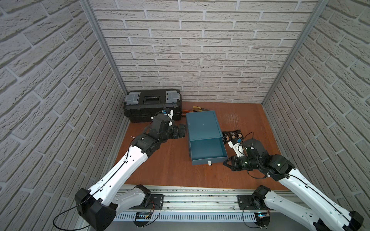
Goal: Take the cookies out of the drawer
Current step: Close the drawer of the storage box.
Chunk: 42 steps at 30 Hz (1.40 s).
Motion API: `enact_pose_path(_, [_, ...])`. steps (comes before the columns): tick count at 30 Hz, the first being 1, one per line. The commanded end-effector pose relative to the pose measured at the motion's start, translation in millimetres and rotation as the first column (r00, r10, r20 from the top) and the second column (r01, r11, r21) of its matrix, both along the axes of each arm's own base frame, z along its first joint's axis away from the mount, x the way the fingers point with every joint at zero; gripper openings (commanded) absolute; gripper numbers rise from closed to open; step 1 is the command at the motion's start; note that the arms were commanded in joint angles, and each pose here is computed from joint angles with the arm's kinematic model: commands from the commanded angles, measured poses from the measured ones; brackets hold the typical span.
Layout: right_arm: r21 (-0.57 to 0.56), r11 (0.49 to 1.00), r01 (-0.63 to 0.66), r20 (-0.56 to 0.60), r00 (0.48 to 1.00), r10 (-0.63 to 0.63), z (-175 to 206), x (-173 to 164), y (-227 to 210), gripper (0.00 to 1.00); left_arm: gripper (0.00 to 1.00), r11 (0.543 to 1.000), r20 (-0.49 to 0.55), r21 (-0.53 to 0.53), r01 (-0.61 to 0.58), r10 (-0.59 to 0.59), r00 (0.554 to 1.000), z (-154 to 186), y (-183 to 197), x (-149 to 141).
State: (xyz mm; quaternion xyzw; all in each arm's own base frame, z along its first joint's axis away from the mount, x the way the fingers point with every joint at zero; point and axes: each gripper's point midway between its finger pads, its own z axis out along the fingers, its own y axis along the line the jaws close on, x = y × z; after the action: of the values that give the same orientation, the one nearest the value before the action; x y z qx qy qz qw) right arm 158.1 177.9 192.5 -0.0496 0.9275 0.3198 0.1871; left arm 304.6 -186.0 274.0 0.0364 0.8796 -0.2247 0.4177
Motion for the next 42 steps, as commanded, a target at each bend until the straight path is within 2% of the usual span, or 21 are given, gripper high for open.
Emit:
enact_pose_path(1, [0.059,0.996,0.060,0.074,0.995,-0.064,9,22,10,0.03,0.98,1.000,0.041,-0.024,0.015,-0.015,0.999,7,-7,3])
enact_pose_path(4, [0.084,0.993,0.077,0.103,0.991,-0.085,12,36,19,0.03,0.99,0.999,0.036,-0.023,0.025,-0.025,0.999,3,-12,3])
enact_pose_path(10, [0.045,0.991,0.123,0.171,0.977,-0.129,17,65,24,0.03,0.99,0.999,0.044,-0.016,0.051,-0.050,0.998,1,-21,1])
enact_pose_path(14, [0.080,0.989,0.122,0.203,0.970,-0.136,23,82,38,0.03,0.98,0.998,0.043,-0.016,0.058,-0.058,0.997,-1,-24,-1])
enact_pose_path(19, [0.035,0.985,0.171,0.248,0.953,-0.175,19,103,41,0.03,0.99,0.998,0.059,-0.026,0.060,-0.059,0.997,0,-27,-5])
enact_pose_path(23, [0.046,0.978,0.203,0.289,0.935,-0.207,22,119,48,0.03,0.98,0.998,0.055,-0.024,0.056,-0.055,0.997,-5,-26,-8])
enact_pose_path(35, [0.007,0.977,0.211,0.355,0.913,-0.200,28,134,61,0.03,0.98,0.996,0.050,-0.033,0.083,-0.082,0.995,-7,-33,-13])
enact_pose_path(37, [-0.007,0.982,0.191,0.359,0.917,-0.176,31,127,62,0.13,0.99,0.995,0.053,-0.034,0.093,-0.091,0.994,-6,-36,-14])
enact_pose_path(40, [-0.065,0.978,0.200,0.376,0.912,-0.162,37,109,51,0.39,0.99,0.993,0.060,-0.034,0.116,-0.114,0.992,-4,-41,-18])
enact_pose_path(42, [-0.115,0.961,0.252,0.396,0.899,-0.188,36,95,33,0.51,0.98,0.990,0.063,-0.034,0.137,-0.135,0.989,-3,-46,-19])
